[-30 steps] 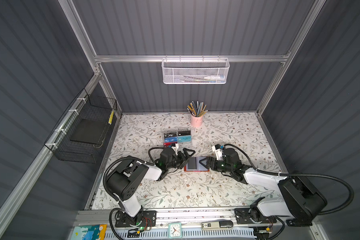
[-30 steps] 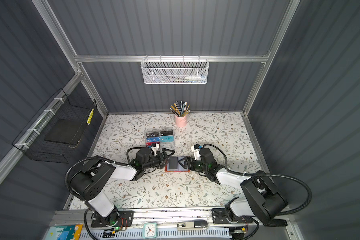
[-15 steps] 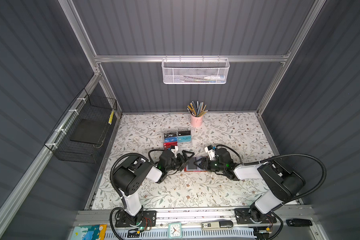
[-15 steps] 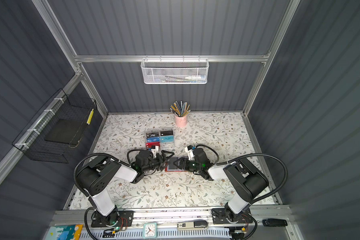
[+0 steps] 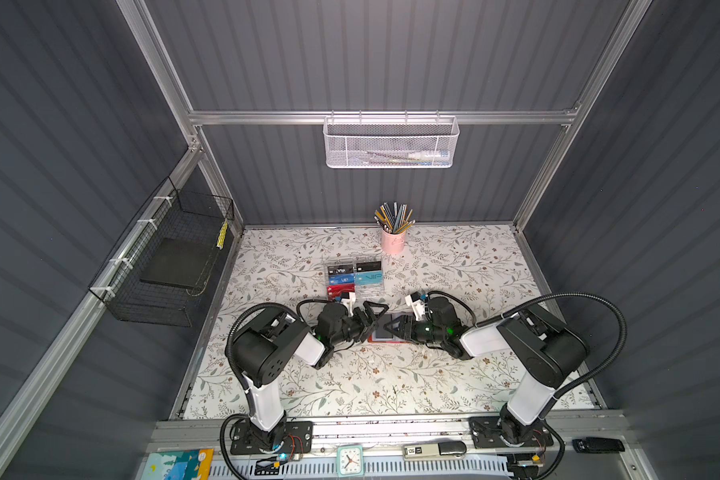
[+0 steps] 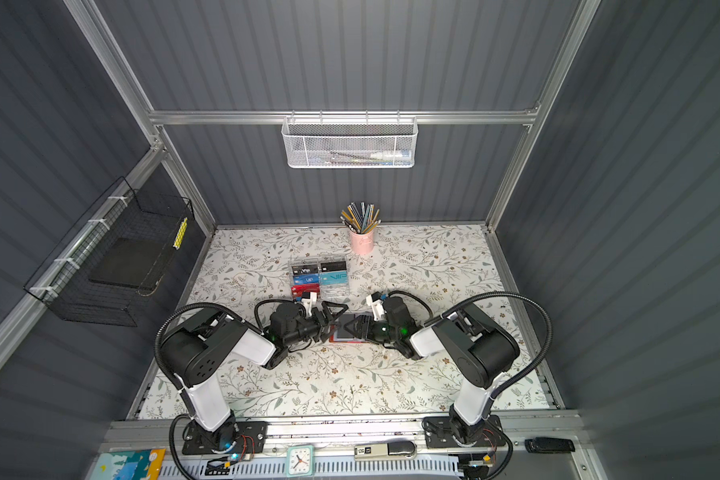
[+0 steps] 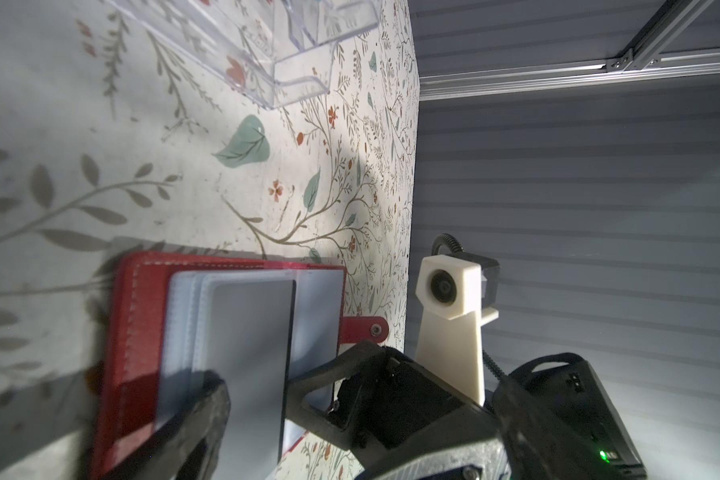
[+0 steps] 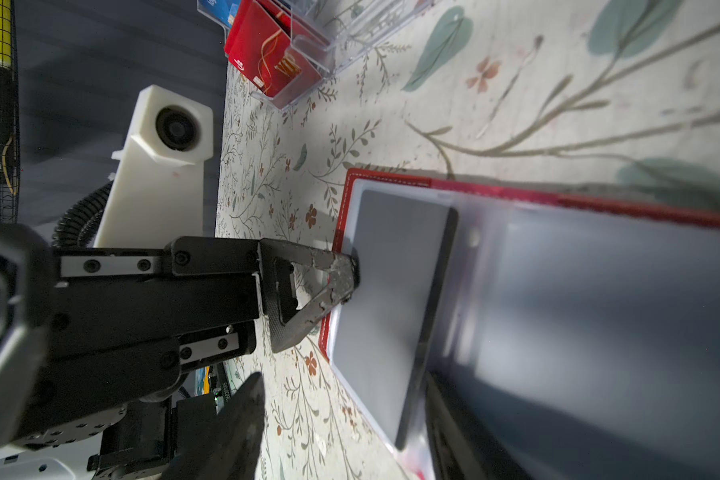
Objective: Take the credit cards out of the card holder
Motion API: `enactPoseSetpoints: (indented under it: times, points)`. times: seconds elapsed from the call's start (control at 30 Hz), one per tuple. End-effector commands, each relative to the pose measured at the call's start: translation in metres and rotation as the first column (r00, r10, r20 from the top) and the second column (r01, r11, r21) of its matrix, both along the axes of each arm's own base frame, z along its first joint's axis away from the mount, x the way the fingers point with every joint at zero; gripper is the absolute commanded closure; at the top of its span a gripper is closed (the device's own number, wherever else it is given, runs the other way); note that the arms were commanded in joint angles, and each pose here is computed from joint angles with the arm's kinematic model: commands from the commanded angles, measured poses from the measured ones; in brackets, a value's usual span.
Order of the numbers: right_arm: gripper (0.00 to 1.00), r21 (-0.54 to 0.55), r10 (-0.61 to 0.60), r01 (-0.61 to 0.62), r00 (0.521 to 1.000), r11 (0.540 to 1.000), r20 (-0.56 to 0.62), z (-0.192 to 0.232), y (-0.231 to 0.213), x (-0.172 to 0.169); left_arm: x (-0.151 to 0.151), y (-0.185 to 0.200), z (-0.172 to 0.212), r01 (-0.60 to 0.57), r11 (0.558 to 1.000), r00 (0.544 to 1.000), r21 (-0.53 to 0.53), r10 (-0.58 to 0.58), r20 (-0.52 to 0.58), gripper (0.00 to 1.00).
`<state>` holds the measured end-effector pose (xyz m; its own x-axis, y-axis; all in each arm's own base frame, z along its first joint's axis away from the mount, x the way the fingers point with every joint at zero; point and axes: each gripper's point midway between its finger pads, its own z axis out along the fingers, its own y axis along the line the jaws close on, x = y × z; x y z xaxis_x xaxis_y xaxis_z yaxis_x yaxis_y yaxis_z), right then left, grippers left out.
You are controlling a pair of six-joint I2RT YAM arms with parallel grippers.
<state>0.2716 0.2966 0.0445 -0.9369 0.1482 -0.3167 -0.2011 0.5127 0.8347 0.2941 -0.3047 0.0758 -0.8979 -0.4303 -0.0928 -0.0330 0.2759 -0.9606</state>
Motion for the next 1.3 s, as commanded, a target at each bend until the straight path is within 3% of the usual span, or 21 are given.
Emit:
enactPoseSetpoints:
  times: [0.0,0.67,1.0,1.27]
  points:
    - [0.39,0.038,0.015,-0.015,1.000,0.999,0.007,0.005,0.008,0.002,-0.013,0.007,-0.032,0.012,0.998,0.996,0.059,-0.006,-0.092,0.00]
    - [0.41,0.069,-0.010,0.010,1.000,0.998,0.008,0.004,0.011,0.009,-0.013,0.022,-0.017,0.023,0.993,0.998,0.114,-0.016,-0.063,0.00]
    - [0.41,0.035,-0.020,0.020,1.000,0.999,-0.003,-0.006,0.007,0.009,-0.013,0.023,-0.030,0.025,0.991,0.996,0.129,-0.013,-0.087,0.00]
    - [0.43,0.074,-0.006,0.006,1.000,0.997,-0.004,-0.002,0.013,0.009,-0.017,0.026,-0.039,0.028,0.990,0.994,0.140,-0.013,-0.105,0.00]
